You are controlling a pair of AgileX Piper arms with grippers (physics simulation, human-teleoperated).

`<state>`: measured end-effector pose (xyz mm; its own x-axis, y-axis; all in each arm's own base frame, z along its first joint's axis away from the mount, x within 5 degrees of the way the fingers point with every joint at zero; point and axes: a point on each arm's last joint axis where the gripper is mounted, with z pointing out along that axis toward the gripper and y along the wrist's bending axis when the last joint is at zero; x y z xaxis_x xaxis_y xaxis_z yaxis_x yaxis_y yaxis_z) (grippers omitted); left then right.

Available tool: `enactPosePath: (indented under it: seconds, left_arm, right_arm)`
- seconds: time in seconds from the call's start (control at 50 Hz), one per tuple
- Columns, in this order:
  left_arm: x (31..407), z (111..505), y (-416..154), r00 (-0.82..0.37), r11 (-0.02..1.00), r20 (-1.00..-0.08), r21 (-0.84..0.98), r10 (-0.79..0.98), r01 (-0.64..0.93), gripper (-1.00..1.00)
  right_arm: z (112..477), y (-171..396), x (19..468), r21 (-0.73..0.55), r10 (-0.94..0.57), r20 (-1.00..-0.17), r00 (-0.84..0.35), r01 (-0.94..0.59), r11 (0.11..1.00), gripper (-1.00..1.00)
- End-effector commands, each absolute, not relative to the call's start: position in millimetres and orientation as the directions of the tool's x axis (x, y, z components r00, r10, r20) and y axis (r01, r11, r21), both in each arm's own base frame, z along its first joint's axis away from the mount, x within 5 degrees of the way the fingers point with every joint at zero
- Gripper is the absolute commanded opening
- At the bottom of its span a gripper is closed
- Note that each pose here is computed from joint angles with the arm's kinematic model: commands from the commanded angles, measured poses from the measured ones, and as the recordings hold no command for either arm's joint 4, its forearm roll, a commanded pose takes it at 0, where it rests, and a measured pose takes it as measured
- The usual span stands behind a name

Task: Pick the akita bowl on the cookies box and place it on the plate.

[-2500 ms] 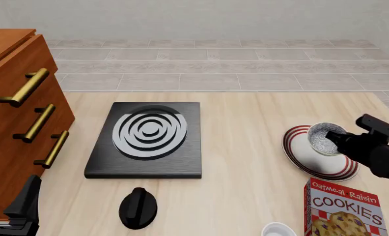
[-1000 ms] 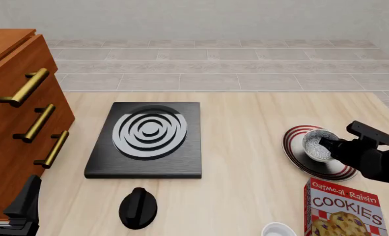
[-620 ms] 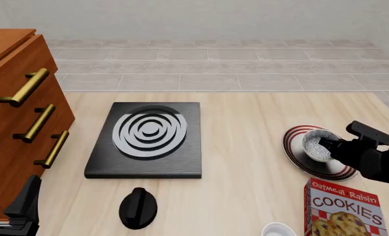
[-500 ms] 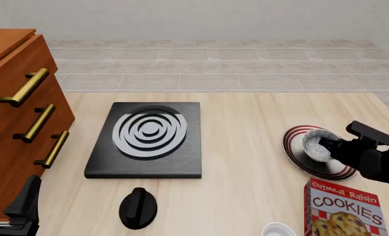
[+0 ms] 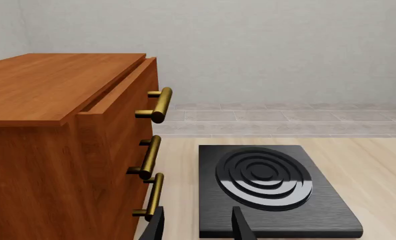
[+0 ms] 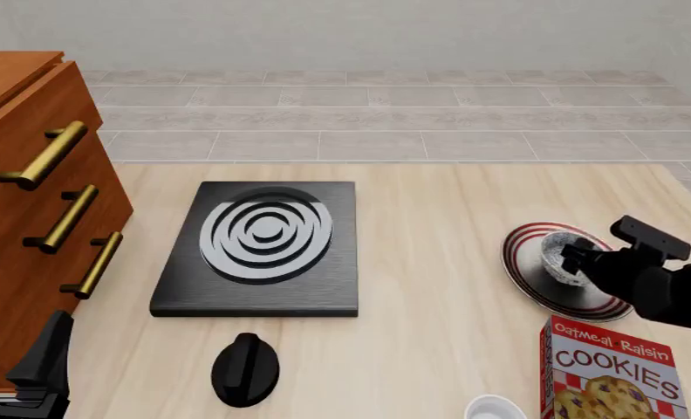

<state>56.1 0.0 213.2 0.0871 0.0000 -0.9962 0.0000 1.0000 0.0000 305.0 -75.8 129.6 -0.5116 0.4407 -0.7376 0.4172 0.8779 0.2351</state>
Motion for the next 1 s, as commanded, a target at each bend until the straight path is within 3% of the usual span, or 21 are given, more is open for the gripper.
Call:
enactPosePath:
  seconds: [0.02, 0.46, 0.76, 1.0]
  left_arm:
    - [56.1, 213.2, 0.0, 0.087, 1.000, -0.996, 0.000, 0.000, 0.000, 1.00]
    - [56.1, 213.2, 0.0, 0.087, 1.000, -0.996, 0.000, 0.000, 0.000, 1.00]
    - [56.1, 213.2, 0.0, 0.087, 1.000, -0.996, 0.000, 0.000, 0.000, 1.00]
    - [56.1, 213.2, 0.0, 0.087, 1.000, -0.996, 0.000, 0.000, 0.000, 1.00]
  right_arm:
    - [128.3, -74.4, 304.3, 0.248, 0.452, -0.735, -0.506, 0.421, 0.873, 1.00]
    - [143.6, -79.9, 296.8, 0.253, 0.458, -0.752, -0.475, 0.434, 0.865, 1.00]
    - [210.1, -75.1, 254.5, 0.276, 0.445, -0.814, -0.373, 0.426, 0.862, 1.00]
    - [303.0, -42.8, 185.8, 0.253, 0.337, -0.904, -0.263, 0.307, 0.918, 1.00]
